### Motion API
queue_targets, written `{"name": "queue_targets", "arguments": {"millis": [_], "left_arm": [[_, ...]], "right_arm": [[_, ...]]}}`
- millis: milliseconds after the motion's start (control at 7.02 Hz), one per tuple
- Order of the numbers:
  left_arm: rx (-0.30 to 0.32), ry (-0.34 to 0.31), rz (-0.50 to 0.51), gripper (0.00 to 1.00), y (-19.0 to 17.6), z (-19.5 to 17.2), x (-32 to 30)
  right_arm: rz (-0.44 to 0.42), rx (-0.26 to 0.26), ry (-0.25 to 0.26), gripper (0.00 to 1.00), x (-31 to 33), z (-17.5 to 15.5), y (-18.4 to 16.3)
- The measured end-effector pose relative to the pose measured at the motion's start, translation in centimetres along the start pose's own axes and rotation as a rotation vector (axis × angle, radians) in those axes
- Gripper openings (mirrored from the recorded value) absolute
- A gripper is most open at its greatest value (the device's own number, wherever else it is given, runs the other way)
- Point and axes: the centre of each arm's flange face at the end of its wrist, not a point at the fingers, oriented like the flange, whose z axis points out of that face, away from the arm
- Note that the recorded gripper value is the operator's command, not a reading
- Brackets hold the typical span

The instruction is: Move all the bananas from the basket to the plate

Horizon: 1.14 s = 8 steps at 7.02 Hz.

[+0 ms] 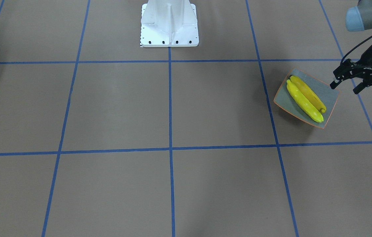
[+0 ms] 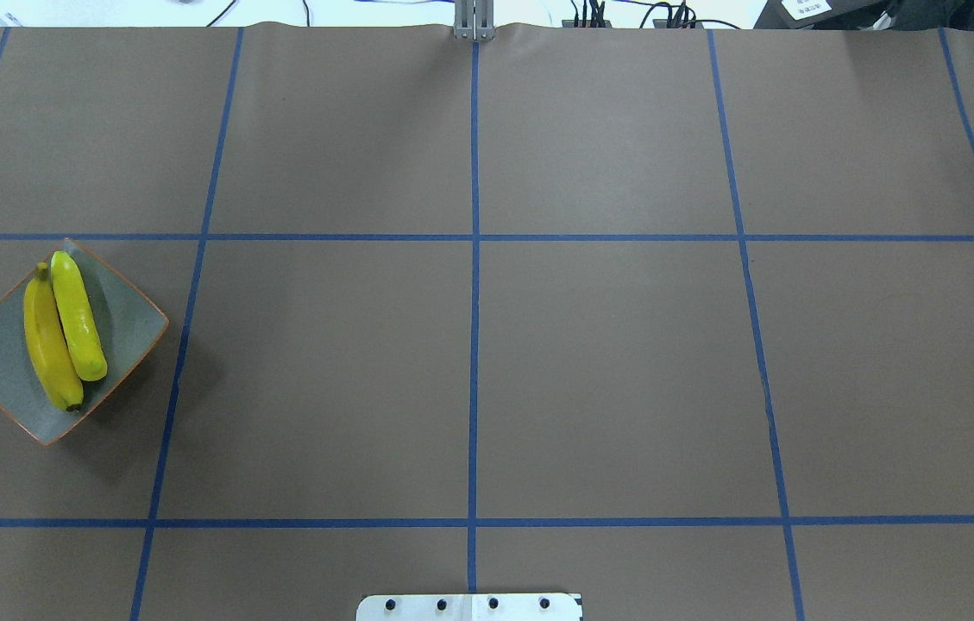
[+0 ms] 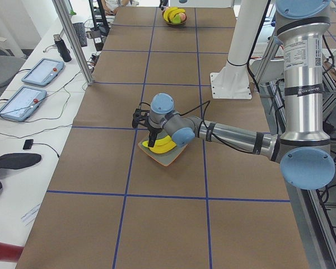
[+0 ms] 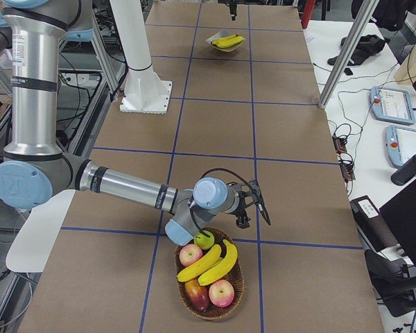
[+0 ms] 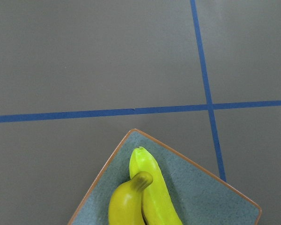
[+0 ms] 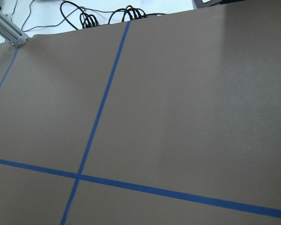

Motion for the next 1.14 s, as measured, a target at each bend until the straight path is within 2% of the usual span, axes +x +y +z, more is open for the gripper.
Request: {"name": "queue_targets", "arguments": {"millis": [285,712,1139], "left_arm": [[-0.004,-0.008,0.003,1.00,0.2,0.0,-0.4],[-0.008,-0.012,0.000,1.00,0.4,0.1,-0.7],[0.000,-0.004,-0.003,1.00,0.6,-0.3,-0.2]], "right_arm": [[-0.092,-0.083,-0.003,1.00,4.1,-1.0,0.9],[-0.253,-0.202,-0.023,1.00,6.7,-0.3,-1.7],[-0.303,-0.250,-0.052,1.00,6.4,1.1,-2.3]]}}
